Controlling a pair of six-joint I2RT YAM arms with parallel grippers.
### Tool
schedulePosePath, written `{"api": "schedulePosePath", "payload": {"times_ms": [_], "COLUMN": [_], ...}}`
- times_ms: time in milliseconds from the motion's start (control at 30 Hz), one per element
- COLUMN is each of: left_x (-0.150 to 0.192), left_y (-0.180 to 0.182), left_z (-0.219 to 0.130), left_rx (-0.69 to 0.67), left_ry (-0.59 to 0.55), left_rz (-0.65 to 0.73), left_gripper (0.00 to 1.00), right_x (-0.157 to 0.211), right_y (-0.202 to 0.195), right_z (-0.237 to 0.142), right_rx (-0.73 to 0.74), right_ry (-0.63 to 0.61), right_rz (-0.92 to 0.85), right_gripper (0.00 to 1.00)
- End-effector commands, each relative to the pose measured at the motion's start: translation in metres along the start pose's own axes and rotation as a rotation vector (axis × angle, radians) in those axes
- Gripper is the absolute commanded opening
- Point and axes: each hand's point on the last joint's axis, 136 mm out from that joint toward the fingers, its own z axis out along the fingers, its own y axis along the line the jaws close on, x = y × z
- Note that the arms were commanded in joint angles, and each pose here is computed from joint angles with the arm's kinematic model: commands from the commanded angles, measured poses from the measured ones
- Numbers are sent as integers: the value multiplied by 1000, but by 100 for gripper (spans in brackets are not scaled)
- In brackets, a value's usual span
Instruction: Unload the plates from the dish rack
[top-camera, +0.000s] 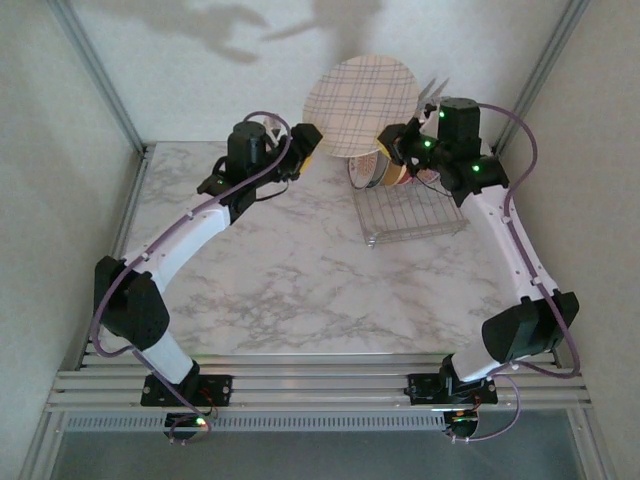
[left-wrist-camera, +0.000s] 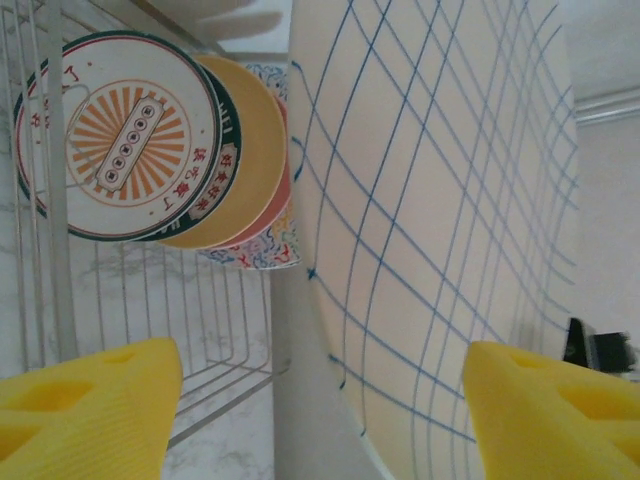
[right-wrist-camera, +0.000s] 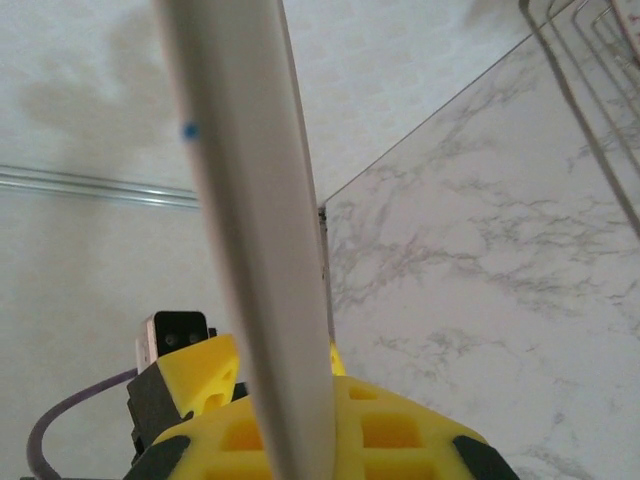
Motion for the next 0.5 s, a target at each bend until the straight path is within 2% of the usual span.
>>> {"api": "schedulePosePath", "payload": {"times_ms": [0,233,400,467], "left_x": [-12,-10,-8,-8], "left_y": [-21,-20,-18,-18], "left_z": [1,5,5,6], "left_rx": [111,131,130,130], "left_ry": [-19,8,15,16], "left_rz": [-22,-39,-43,-43], "left_gripper": [71,48,37,27], "right_x": [-2,2,7,9], "right_y": [37,30,20,16], "right_z": [-4,10,19,22], "right_rx": [-140,-180,-170,-162], "right_ry": [23,61,102,114], "right_rz": [-19,68,107,118], "right_gripper": [0,0,0,0]}}
